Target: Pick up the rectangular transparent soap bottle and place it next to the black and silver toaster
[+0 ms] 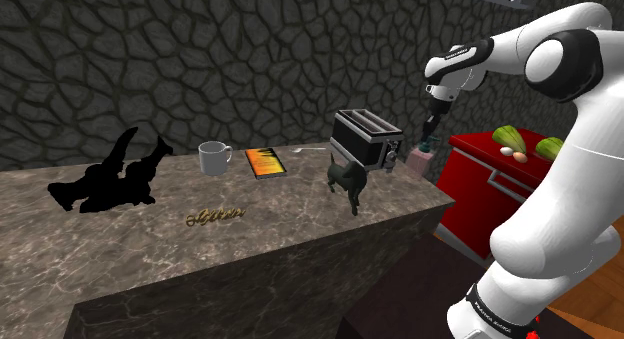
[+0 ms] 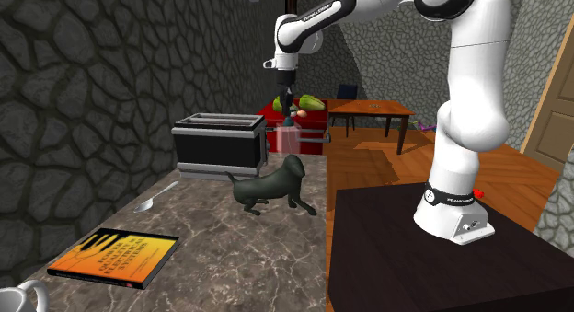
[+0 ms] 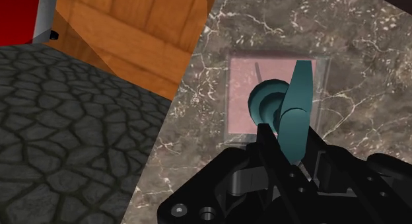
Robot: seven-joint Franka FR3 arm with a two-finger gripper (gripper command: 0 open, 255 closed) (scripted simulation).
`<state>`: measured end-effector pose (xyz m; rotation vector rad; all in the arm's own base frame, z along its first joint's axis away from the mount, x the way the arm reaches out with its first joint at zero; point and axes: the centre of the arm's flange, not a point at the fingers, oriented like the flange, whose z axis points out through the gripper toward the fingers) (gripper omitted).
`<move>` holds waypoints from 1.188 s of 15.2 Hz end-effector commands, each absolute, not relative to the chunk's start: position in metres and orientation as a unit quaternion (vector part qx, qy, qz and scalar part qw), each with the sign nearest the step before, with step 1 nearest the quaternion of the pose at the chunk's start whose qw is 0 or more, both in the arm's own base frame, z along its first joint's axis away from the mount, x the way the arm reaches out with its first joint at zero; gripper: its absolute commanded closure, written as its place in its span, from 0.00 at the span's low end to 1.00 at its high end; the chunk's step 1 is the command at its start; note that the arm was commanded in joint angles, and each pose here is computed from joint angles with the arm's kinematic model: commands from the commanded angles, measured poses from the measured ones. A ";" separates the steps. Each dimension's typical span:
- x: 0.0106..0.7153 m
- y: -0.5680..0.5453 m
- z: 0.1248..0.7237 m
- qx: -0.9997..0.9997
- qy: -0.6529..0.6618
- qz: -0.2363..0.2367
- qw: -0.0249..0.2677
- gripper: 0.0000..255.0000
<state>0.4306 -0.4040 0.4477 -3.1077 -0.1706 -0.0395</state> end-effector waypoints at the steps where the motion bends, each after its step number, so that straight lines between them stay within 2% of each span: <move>1: 0.430 -0.405 0.436 -0.998 -0.055 -0.013 0.014 1.00; 5: 0.430 -0.405 0.414 -0.998 -0.055 -0.013 0.014 1.00; 13: 0.430 -0.405 0.414 -0.998 -0.055 -0.013 0.014 1.00; 14: 0.430 -0.405 0.414 -0.998 -0.055 -0.013 0.014 0.00; 18: 0.430 -0.405 0.414 -0.998 -0.055 -0.013 0.014 0.00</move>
